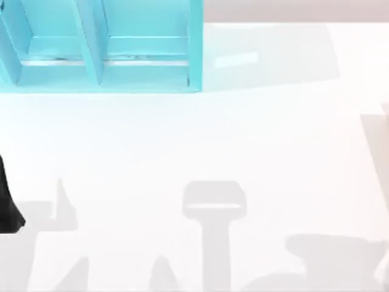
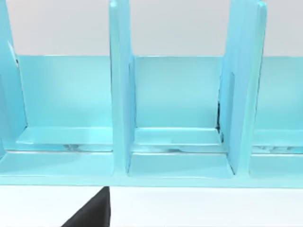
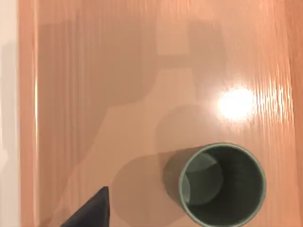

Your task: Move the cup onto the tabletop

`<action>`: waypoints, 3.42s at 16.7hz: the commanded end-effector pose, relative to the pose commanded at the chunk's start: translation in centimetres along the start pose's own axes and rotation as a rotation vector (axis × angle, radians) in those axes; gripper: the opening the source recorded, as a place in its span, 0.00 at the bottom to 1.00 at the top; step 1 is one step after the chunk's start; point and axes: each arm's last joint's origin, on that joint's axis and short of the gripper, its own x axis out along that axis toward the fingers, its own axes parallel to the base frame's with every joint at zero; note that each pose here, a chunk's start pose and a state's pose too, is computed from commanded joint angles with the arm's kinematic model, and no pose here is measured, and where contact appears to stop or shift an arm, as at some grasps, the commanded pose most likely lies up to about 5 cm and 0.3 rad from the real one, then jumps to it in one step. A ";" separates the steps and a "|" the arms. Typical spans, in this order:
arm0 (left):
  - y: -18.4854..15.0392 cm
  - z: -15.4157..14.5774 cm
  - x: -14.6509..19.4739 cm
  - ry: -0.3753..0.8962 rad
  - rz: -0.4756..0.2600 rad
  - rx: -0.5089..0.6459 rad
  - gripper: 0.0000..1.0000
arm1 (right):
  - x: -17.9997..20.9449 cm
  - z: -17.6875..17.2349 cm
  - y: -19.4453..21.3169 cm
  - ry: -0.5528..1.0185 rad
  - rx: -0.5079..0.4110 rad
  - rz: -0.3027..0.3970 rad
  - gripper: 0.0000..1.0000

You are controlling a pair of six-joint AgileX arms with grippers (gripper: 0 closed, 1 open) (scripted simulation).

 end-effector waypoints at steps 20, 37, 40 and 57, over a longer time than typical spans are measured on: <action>0.0 0.0 0.0 0.000 0.000 0.000 1.00 | 8.9 3.0 -7.6 0.484 0.005 0.206 1.00; 0.0 0.0 0.0 0.000 0.000 0.000 1.00 | 14.8 -0.4 -6.2 0.481 0.004 0.204 0.55; 0.0 0.0 0.0 0.000 0.000 0.000 1.00 | 14.8 -0.4 -6.2 0.481 0.004 0.204 0.32; 0.0 0.0 0.0 0.000 0.000 0.000 1.00 | 12.9 1.2 -4.7 0.477 0.005 0.202 0.00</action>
